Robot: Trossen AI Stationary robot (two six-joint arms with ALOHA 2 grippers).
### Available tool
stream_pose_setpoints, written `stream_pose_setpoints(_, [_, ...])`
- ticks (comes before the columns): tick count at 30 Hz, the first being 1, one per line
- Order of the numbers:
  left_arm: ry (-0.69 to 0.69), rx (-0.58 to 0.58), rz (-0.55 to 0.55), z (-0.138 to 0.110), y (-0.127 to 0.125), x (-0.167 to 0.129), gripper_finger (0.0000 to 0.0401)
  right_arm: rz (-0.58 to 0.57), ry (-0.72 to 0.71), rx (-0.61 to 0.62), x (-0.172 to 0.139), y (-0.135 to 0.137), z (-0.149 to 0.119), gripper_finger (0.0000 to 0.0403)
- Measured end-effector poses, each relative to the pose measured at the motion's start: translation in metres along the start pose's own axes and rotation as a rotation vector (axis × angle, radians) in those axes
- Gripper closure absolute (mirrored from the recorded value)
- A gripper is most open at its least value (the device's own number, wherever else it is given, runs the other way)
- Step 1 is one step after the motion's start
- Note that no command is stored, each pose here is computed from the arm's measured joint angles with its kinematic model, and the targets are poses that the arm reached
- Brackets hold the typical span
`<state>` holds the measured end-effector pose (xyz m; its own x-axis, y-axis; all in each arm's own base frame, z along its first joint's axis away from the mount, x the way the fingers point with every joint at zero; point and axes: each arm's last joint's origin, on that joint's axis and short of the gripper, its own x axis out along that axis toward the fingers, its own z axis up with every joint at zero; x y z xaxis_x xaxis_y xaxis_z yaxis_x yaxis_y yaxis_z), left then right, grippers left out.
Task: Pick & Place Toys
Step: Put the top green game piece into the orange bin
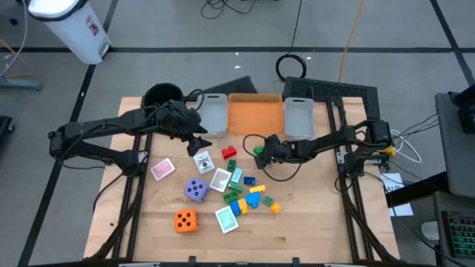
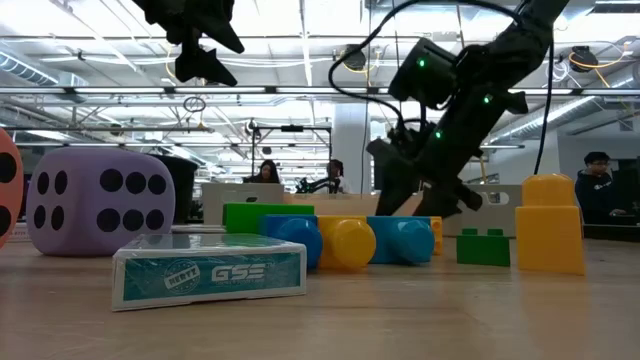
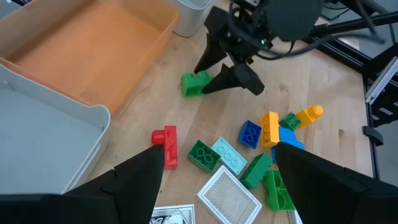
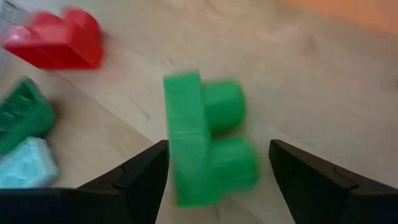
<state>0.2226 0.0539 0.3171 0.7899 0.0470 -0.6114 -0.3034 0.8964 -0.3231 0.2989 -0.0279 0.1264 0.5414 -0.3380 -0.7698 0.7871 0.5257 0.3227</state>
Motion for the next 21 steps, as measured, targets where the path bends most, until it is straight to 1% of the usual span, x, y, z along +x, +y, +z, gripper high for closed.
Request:
stream_pose_setpoints(3, [0.000, 0.000, 0.000, 0.0000, 0.0000, 0.0000, 0.0091, 0.011, -0.009, 0.012, 0.0016, 0.0014, 0.0004, 0.0138])
stream_pose_setpoints(7, [0.000, -0.001, 0.000, 0.0000, 0.0000, 0.0000, 0.0091, 0.003, -0.006, -0.015, 0.0019, 0.0004, 0.0000, 0.0139])
stream_pose_setpoints(9, [0.000, -0.001, 0.000, 0.0000, 0.0000, 0.0000, 0.0091, -0.001, -0.003, -0.020, 0.0020, -0.0001, -0.0001, 0.0146])
stream_pose_setpoints(12, [0.000, -0.001, 0.000, 0.0000, 0.0000, 0.0000, 0.0091, -0.010, 0.001, -0.022, 0.0020, -0.0009, -0.0006, 0.0170])
stream_pose_setpoints(18, [0.000, -0.001, 0.000, 0.0000, 0.0000, 0.0000, 0.0091, -0.010, 0.002, -0.034, 0.0020, -0.0010, -0.0007, 0.0241])
stream_pose_setpoints(21, [0.000, -0.001, 0.000, 0.0000, 0.0000, 0.0000, 0.0091, -0.006, -0.002, -0.050, 0.0018, -0.0005, -0.0003, 0.0267])
